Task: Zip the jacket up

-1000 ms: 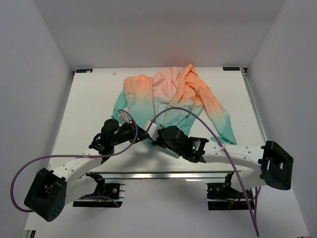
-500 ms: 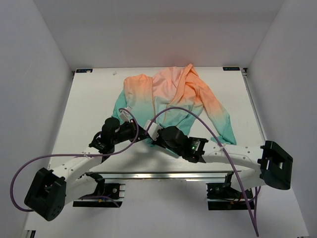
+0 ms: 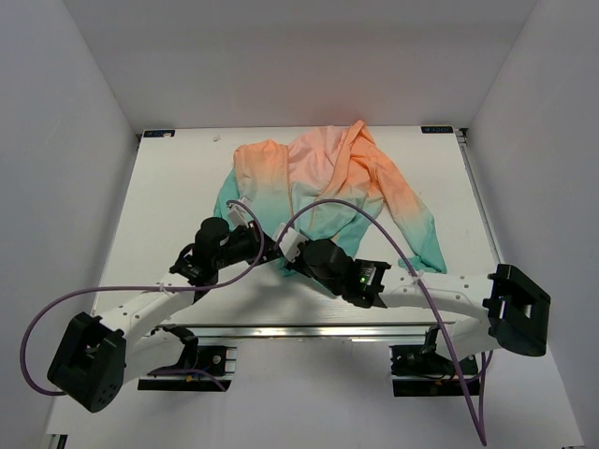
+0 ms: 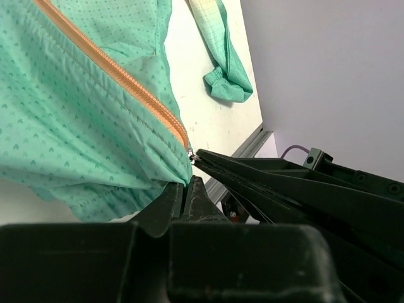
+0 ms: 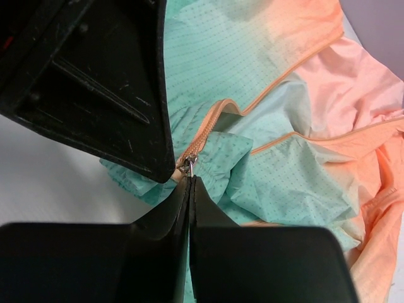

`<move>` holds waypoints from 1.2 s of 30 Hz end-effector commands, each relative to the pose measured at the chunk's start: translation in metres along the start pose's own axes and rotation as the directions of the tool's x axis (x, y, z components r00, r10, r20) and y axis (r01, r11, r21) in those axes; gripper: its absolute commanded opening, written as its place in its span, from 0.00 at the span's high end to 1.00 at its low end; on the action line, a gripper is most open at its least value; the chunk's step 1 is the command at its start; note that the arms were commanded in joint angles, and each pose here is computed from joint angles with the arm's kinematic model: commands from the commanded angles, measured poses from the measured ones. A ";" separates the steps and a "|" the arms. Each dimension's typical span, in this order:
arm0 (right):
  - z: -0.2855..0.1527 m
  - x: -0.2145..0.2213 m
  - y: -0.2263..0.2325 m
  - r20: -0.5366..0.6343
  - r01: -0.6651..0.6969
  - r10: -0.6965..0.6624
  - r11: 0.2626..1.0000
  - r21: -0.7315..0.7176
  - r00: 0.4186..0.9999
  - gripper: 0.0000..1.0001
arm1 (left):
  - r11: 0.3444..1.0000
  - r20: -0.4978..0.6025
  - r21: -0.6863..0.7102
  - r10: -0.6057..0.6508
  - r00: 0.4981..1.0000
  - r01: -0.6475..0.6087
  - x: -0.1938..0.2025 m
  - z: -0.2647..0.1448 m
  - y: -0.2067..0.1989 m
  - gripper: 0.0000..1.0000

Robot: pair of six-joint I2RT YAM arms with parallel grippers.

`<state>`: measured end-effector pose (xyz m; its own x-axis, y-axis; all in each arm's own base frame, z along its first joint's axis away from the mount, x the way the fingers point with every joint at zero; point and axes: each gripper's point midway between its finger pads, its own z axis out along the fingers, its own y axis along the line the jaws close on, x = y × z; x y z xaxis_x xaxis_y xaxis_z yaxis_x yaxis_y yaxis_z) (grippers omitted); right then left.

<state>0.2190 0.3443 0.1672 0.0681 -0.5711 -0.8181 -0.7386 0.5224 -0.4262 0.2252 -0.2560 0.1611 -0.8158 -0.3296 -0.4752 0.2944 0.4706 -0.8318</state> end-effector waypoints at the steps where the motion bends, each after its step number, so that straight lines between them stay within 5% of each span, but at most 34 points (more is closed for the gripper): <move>1: -0.002 -0.039 -0.037 0.102 -0.084 0.068 0.983 0.165 0.992 1.00 | 1.000 -0.076 -0.028 -0.007 0.997 0.005 0.016 0.000 0.003 1.00; 8: 0.011 -0.027 -0.052 0.001 -0.046 0.048 0.955 0.291 0.999 1.00 | 0.993 -0.152 -0.118 -0.024 0.988 0.006 0.038 -0.001 0.015 1.00; 15: 0.008 -0.040 -0.076 0.032 -0.116 0.112 0.919 0.377 0.993 1.00 | 0.976 -0.220 -0.217 -0.082 0.972 0.033 0.064 -0.015 0.035 1.00; 25: 0.014 -0.018 -0.071 -0.034 -0.183 0.201 0.940 0.286 0.979 1.00 | 0.971 -0.210 -0.239 -0.066 0.975 0.014 0.062 -0.029 0.030 1.00; 29: 0.014 -0.024 -0.047 -0.021 -0.195 0.200 0.972 0.134 0.980 1.00 | 0.963 -0.176 -0.267 -0.024 0.984 -0.024 0.047 -0.029 0.028 1.00; 36: -0.002 -0.012 -0.010 -0.115 -0.207 0.197 0.975 -0.080 0.974 1.00 | 0.951 -0.052 -0.268 0.145 0.988 -0.154 -0.006 -0.027 0.000 0.49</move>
<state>0.2232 0.3484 0.1608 -0.1433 -0.5524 -0.8212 -0.7856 0.5681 -0.2451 0.2160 -0.2373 0.1558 -0.8164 -0.2500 -0.5206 0.2270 0.6900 -0.6873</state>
